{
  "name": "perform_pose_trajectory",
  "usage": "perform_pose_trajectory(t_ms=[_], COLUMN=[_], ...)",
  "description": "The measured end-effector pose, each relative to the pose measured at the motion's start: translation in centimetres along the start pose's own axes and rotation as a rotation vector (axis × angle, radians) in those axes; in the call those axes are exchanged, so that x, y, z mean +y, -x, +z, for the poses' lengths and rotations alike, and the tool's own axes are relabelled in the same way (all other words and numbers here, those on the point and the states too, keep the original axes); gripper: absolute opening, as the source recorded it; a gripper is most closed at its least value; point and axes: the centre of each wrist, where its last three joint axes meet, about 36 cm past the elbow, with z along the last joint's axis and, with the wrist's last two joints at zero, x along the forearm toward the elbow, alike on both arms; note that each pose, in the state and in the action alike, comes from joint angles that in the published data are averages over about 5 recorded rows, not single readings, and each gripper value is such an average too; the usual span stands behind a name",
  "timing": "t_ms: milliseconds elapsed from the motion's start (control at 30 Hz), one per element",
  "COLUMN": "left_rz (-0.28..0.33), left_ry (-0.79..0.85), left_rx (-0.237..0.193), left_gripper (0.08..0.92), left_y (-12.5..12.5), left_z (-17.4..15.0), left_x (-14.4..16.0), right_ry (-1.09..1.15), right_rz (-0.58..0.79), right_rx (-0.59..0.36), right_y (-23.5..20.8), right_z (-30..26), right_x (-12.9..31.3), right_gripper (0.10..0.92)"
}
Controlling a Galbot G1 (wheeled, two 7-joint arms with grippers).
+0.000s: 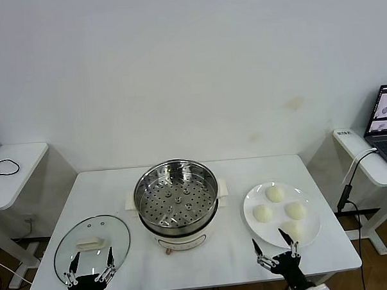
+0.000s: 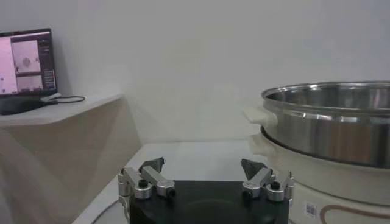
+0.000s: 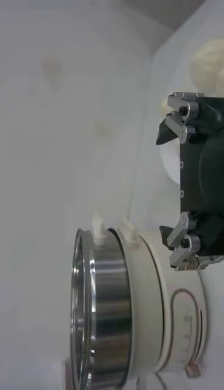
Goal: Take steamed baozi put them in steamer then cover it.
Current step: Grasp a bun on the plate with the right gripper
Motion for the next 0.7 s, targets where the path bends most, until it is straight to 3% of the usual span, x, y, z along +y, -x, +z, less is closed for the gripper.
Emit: perform_pose_trajectory(t_ms=[267, 700], left_rz=[0.018, 0.037], left_ry=[0.054, 0.139], left_rx=[-0.03, -0.065], left_gripper=[0.823, 0.823], left_y=[0.8, 2.4], left_z=[-1.1, -2.4], left_x=[0.5, 0.8], right_ry=[-0.168, -0.75], right_rz=[0.005, -0.083], right_rx=[0.006, 0.107], right_y=[0.9, 5.9], right_z=[-1.4, -5.4], right_x=[-2.3, -11.0], right_gripper=[0.823, 0.823])
